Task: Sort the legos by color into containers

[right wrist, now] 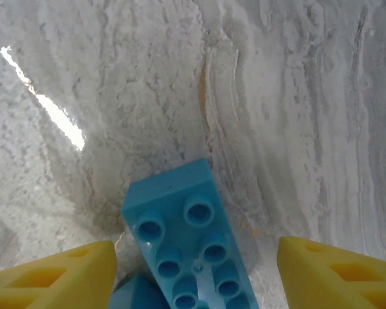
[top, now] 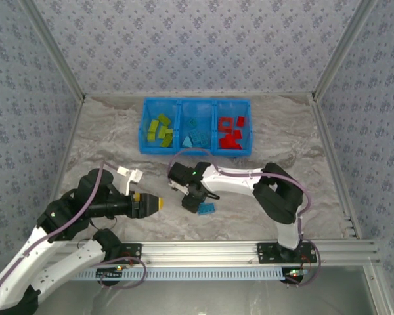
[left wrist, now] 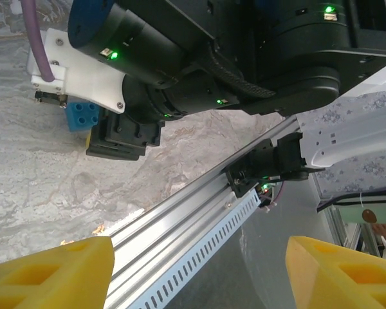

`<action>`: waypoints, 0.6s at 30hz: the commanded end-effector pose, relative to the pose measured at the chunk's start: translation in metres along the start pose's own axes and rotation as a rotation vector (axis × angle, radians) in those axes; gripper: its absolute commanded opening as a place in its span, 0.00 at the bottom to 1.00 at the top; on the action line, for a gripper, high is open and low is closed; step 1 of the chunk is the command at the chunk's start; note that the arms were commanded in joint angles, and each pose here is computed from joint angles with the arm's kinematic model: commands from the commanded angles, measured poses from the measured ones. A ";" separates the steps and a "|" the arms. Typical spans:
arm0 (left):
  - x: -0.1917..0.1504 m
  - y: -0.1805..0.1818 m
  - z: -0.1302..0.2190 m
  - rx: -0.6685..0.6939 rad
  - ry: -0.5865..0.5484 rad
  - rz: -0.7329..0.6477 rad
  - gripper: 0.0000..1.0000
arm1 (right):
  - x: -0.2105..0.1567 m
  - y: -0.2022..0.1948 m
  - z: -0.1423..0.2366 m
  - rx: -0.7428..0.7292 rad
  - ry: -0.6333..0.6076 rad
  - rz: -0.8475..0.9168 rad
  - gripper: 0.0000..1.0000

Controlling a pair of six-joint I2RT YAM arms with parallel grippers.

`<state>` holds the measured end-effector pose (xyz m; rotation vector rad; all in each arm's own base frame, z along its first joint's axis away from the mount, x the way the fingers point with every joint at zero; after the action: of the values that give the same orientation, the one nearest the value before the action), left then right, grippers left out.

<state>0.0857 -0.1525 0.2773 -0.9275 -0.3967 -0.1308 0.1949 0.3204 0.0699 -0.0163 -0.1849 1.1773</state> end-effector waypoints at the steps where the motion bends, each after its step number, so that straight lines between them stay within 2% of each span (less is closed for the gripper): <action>1: 0.004 -0.002 -0.003 -0.009 -0.016 0.003 0.71 | 0.000 -0.003 -0.007 -0.026 0.048 0.006 0.63; 8: 0.007 0.001 -0.007 0.003 -0.035 0.002 0.70 | 0.006 -0.010 -0.008 -0.039 0.019 -0.019 0.43; 12: 0.011 0.002 -0.011 -0.008 -0.062 0.012 0.69 | 0.011 -0.015 -0.002 -0.049 -0.004 -0.030 0.36; 15: 0.019 -0.003 -0.011 -0.015 -0.108 0.010 0.69 | 0.019 -0.025 0.016 -0.082 -0.055 -0.074 0.33; 18: 0.035 -0.013 -0.010 -0.004 -0.167 -0.016 0.69 | 0.031 -0.051 0.045 -0.121 -0.130 -0.165 0.31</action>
<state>0.1030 -0.1609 0.2720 -0.9191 -0.4558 -0.0844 0.2212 0.3238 0.0770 -0.0476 -0.2378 1.1018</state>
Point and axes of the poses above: each hand's point on the last joint's axis, 136 mm out from that joint toward the fingers, its own z axis back along the fingers, its own y axis along the line the jaws close on, x = y × z, the point moved 4 cm from there along z, back along the fingers, and after that the axes turned 6 degrees about z, right-handed, at the moved point
